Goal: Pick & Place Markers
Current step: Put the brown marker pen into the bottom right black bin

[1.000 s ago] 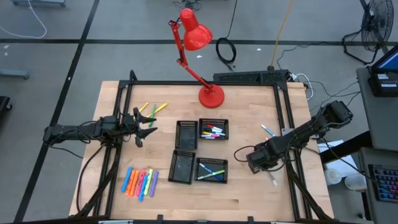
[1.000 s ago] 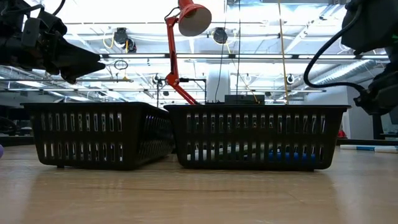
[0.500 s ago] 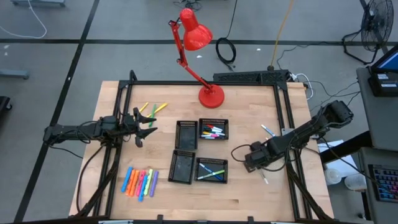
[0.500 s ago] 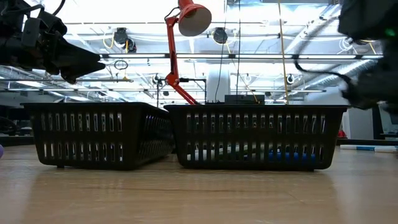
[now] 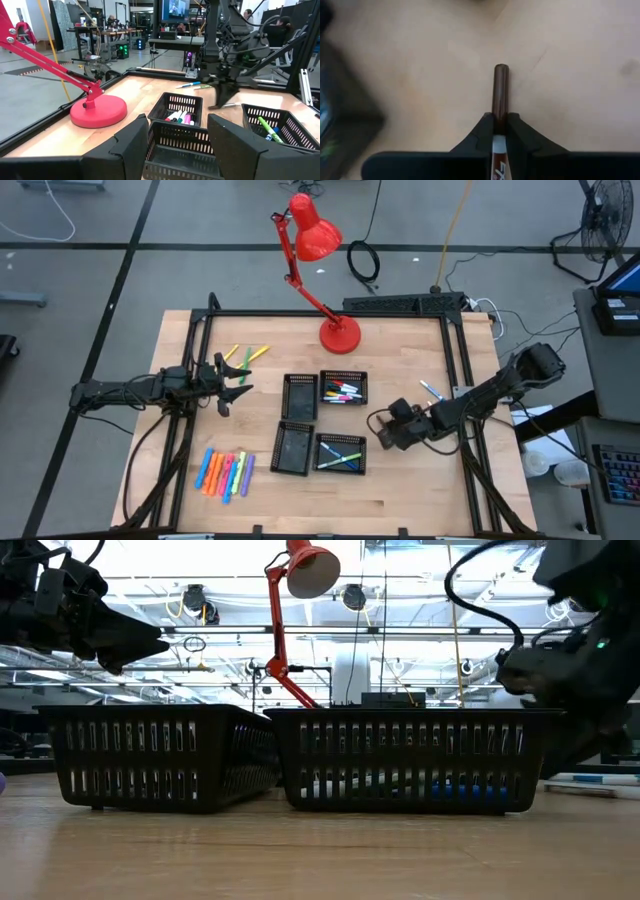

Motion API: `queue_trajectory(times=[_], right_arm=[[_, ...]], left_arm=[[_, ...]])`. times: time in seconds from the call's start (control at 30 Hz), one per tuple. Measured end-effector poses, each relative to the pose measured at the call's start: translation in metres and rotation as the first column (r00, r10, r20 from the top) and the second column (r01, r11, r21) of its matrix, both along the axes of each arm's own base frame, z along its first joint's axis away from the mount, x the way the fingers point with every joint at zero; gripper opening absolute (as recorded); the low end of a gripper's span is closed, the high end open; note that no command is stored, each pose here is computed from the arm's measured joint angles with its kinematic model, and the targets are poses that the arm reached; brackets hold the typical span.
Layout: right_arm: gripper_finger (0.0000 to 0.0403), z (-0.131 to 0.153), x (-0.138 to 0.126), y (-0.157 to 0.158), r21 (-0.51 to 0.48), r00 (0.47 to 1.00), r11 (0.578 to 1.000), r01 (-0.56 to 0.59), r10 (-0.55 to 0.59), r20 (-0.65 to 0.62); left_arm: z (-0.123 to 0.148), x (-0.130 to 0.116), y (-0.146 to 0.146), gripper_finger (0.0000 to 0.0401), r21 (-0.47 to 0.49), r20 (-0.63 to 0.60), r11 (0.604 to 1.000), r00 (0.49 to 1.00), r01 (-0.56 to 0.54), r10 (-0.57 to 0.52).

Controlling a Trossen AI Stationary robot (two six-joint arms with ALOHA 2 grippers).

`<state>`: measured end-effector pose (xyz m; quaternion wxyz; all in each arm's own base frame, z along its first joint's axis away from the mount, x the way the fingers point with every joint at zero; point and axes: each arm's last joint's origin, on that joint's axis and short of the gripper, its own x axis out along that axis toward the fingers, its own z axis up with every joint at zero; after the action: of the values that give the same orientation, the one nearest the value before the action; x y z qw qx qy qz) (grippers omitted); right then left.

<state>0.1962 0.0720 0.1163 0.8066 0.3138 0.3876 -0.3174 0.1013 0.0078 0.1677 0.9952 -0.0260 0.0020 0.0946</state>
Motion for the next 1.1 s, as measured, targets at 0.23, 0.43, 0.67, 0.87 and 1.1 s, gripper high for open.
queue_trajectory(times=[0.23,0.43,0.67,0.87,1.1], right_arm=[[0.0012,0.003,0.004,-0.003,-0.128,0.997,0.992,0.023,-0.013,0.074],[0.0012,0.005,0.007,-0.001,-0.130,0.994,0.991,0.009,0.006,0.107],[0.0004,0.011,0.016,0.003,-0.130,0.979,0.990,-0.051,0.076,0.188],[0.0007,0.014,0.020,0.009,-0.055,0.962,0.980,-0.192,0.199,0.190],[0.0058,0.019,0.026,0.010,-0.225,0.895,0.898,-0.379,0.418,0.158]], left_arm=[[0.000,0.000,0.000,0.0209,0.000,0.000,1.000,1.000,0.000,0.000],[0.000,0.000,0.000,0.0209,0.000,0.000,1.000,1.000,0.000,0.000],[0.000,0.000,0.000,0.0209,0.000,0.000,1.000,1.000,0.000,0.000],[0.000,0.000,0.000,0.0209,0.000,0.000,1.000,1.000,0.000,0.000],[0.000,0.000,0.000,0.0209,0.000,0.000,1.000,1.000,0.000,0.000]])
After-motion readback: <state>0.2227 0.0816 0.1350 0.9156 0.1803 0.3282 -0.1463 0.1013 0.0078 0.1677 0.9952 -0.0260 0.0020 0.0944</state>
